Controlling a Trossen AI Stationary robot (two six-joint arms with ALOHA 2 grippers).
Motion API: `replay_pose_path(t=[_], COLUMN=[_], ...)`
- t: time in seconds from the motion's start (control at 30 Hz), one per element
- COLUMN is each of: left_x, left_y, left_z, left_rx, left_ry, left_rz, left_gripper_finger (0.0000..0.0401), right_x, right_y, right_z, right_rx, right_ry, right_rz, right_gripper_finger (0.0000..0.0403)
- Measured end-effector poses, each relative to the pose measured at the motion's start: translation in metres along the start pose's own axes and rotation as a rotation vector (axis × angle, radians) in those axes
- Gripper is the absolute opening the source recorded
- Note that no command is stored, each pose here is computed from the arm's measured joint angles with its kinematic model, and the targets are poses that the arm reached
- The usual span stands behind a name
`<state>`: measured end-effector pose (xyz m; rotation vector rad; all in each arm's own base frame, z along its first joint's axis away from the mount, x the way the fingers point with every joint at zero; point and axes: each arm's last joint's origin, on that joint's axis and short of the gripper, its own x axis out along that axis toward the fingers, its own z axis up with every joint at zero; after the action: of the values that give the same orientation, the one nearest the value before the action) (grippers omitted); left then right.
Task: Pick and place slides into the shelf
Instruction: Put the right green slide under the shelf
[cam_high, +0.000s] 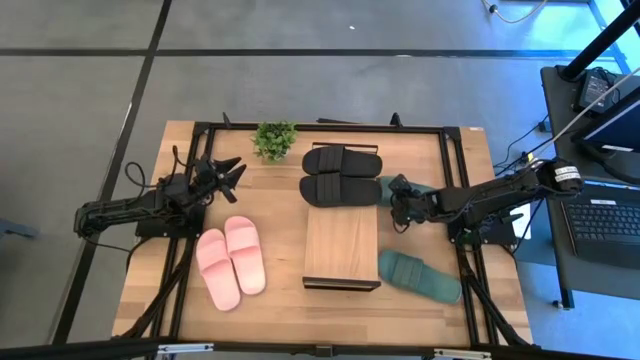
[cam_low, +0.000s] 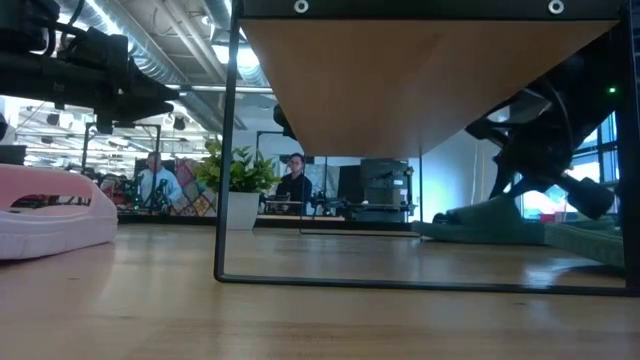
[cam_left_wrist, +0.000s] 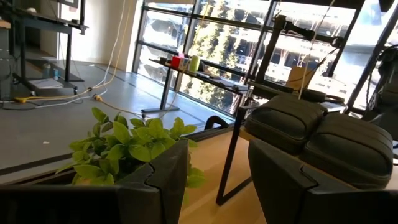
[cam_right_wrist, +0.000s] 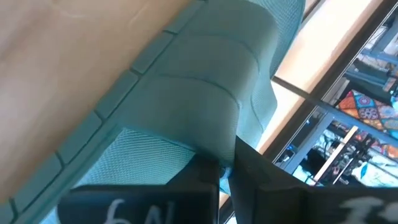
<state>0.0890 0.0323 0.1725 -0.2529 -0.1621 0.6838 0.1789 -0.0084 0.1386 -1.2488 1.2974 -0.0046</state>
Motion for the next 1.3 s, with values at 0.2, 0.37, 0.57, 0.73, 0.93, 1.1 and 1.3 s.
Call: replay_pose_path(t=[0.2, 0.37, 0.57, 0.73, 0.93, 1.1, 1.3], left_x=[0.0, 0.0, 0.0, 0.0, 0.0, 0.0, 0.0], left_y=[0.0, 0.0, 0.0, 0.0, 0.0, 0.0, 0.0], left_z=[0.0, 0.0, 0.0, 0.0, 0.0, 0.0, 0.0], left_rx=[0.0, 0.0, 0.001, 0.001, 0.001, 0.002, 0.001], left_ry=[0.0, 0.0, 0.0, -0.001, -0.001, -0.001, -0.001], left_rz=[0.0, 0.0, 0.0, 0.002, 0.002, 0.002, 0.002], left_gripper_finger=[0.0162, 0.0162, 0.0162, 0.0162, 0.0162, 0.0162, 0.0162], right_x=[0.002, 0.002, 0.002, 0.002, -0.001, -0.007, -0.016], right_y=[-0.003, -0.003, -0.003, -0.003, -0.006, -0.009, -0.014], right_z=[-0.001, -0.001, -0.001, 0.0, -0.002, -0.005, -0.009], right_rx=[0.008, 0.012, 0.015, 0.015, 0.03, 0.06, 0.106], right_ry=[-0.005, -0.01, -0.01, -0.01, -0.02, -0.041, -0.093], right_rz=[0.0, -0.005, -0.005, -0.005, -0.02, -0.05, -0.077], right_gripper_finger=[0.0035, 0.0089, 0.0121, 0.0139, 0.0146, 0.0146, 0.0147])
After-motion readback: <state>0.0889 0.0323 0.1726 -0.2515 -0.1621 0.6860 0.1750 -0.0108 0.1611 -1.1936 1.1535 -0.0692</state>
